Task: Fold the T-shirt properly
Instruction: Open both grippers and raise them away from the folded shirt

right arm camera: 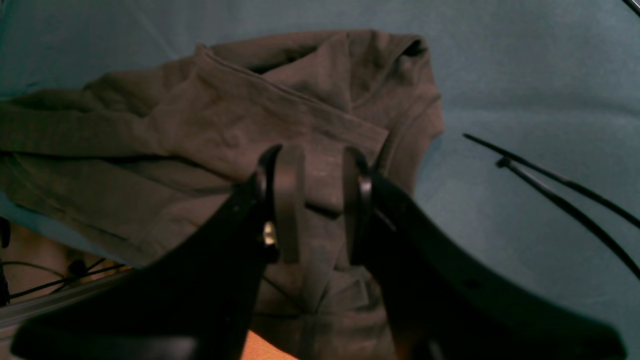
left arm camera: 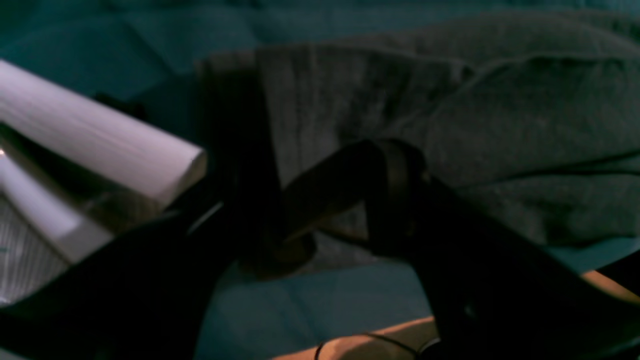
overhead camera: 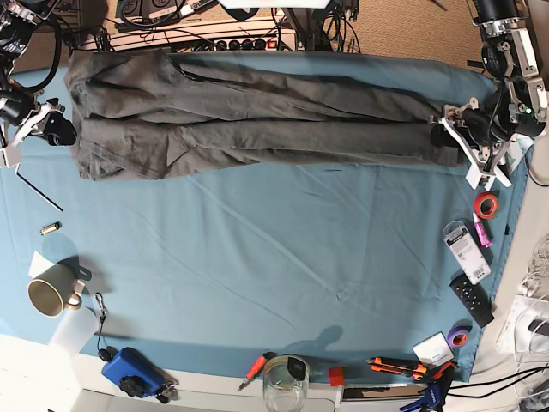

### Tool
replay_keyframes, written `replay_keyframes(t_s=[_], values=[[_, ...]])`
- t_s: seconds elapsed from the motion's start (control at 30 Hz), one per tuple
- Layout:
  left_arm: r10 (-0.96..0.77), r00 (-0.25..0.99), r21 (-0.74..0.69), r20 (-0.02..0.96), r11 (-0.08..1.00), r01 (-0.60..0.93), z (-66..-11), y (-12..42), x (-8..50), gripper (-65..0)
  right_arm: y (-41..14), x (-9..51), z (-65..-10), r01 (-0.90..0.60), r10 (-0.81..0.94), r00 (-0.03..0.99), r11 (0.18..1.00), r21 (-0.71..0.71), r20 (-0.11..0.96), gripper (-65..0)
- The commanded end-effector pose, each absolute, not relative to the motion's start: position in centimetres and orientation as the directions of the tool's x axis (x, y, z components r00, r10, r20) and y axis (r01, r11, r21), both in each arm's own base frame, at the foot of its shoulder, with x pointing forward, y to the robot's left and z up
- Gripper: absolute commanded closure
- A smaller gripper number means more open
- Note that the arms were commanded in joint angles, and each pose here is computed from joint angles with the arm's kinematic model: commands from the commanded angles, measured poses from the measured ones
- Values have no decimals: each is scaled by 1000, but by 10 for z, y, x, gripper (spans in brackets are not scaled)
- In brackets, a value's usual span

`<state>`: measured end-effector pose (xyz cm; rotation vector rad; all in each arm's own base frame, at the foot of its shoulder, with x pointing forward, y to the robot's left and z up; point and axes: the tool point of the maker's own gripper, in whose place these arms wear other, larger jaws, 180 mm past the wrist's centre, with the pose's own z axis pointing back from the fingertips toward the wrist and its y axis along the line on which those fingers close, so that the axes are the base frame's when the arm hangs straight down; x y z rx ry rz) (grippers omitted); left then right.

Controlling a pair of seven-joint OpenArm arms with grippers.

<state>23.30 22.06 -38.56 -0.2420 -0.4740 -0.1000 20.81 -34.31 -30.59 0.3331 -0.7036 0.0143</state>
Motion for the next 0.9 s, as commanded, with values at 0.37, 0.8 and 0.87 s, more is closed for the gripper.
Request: replay_keyframes(t_s=[0.37,0.8,0.87], values=[[-29,889,-201,456,970,135,-385,226,226,-259,-348,216,-290,-145,-77,735,953,267,673,-141],[-19,909,-254,417,958,136,-394,217,205,0,-348,216,-289,-147,-81,733,951,272,676,-141],[-18,907,-253,420,958,137,-394,217,207,0,-348,216,-289,-145,-82,733,951,273,675,-141]])
